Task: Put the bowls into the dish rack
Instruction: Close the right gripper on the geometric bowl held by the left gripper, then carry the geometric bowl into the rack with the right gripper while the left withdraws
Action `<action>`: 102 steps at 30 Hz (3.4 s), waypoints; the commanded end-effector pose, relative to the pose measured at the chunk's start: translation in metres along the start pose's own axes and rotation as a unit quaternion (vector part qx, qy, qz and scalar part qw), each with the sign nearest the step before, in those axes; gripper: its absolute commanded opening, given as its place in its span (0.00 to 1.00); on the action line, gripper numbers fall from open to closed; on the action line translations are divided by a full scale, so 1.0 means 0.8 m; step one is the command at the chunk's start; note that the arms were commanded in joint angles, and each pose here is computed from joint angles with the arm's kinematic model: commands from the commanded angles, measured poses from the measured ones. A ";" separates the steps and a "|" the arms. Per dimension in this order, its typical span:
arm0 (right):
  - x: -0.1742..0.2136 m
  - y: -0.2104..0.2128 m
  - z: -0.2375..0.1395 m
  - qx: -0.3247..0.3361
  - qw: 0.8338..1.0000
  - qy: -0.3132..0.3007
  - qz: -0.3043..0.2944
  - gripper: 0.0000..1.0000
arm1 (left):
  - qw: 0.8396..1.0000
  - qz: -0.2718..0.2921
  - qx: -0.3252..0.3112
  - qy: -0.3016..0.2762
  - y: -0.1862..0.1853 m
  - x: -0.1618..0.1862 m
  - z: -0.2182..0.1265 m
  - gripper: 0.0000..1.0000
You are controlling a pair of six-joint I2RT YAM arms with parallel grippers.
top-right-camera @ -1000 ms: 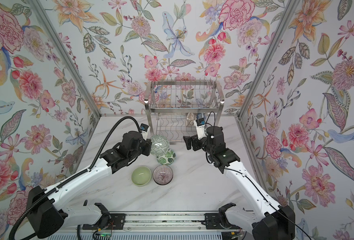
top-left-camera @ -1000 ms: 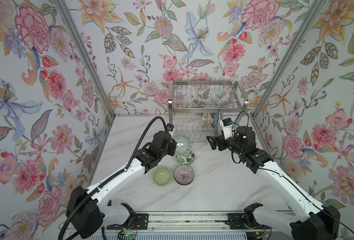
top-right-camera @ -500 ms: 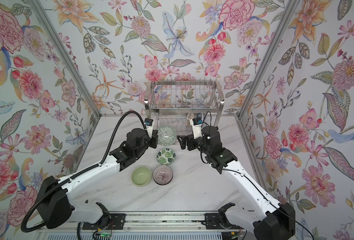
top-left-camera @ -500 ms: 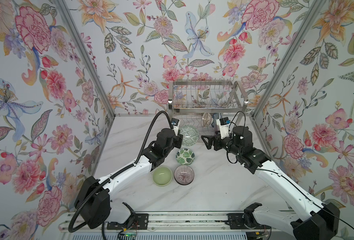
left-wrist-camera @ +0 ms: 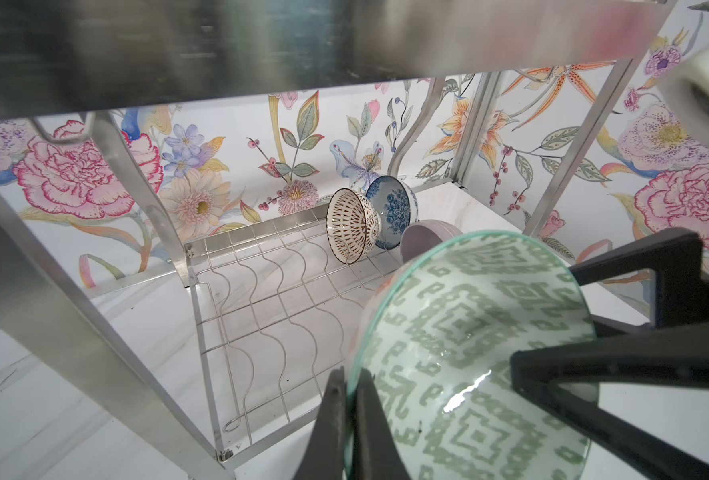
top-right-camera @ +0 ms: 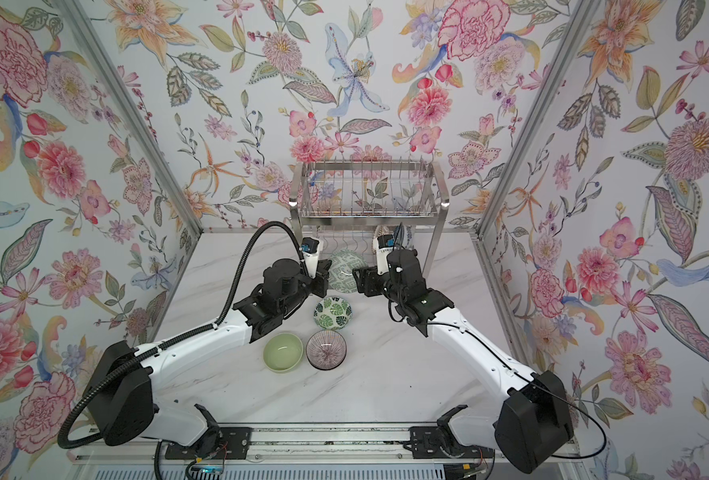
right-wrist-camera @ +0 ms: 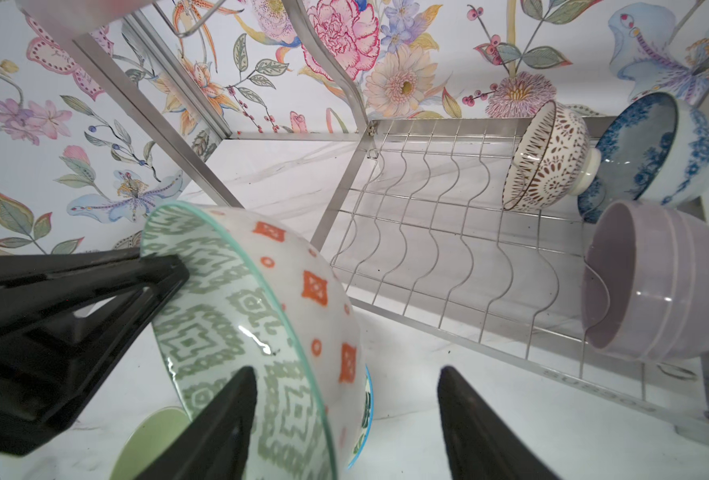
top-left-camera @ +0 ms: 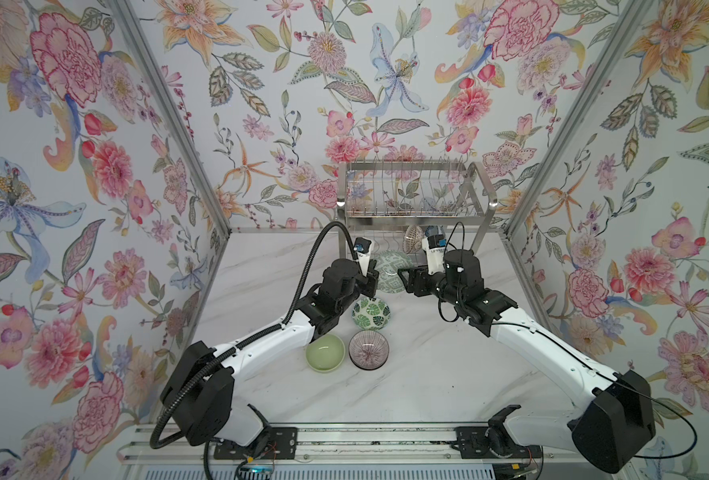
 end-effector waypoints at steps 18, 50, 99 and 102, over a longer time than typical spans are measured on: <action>-0.011 0.000 0.011 0.017 1.000 0.000 0.001 0.29 | 0.998 -0.007 0.028 -0.047 -0.021 -0.035 0.002 0.00; 0.007 0.003 0.009 0.018 1.000 0.018 -0.006 0.00 | 0.997 -0.005 0.018 -0.069 -0.019 -0.058 -0.008 0.00; -0.047 -0.041 0.070 0.403 0.680 0.148 -0.595 0.00 | 0.984 0.013 -0.177 -0.011 0.136 -0.040 -0.138 0.99; -0.046 -0.048 0.086 0.408 0.670 0.158 -0.600 0.00 | 0.984 0.010 -0.178 -0.014 0.140 -0.038 -0.143 0.99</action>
Point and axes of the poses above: each gripper's point midway between its finger pads, its own z axis out along the fingers, its own y axis along the line the jaws close on, x = y × z, the point moved 3 cm from there along -z, back along the fingers, and after that the axes turned 8 degrees about -z, right-handed, at the moved point
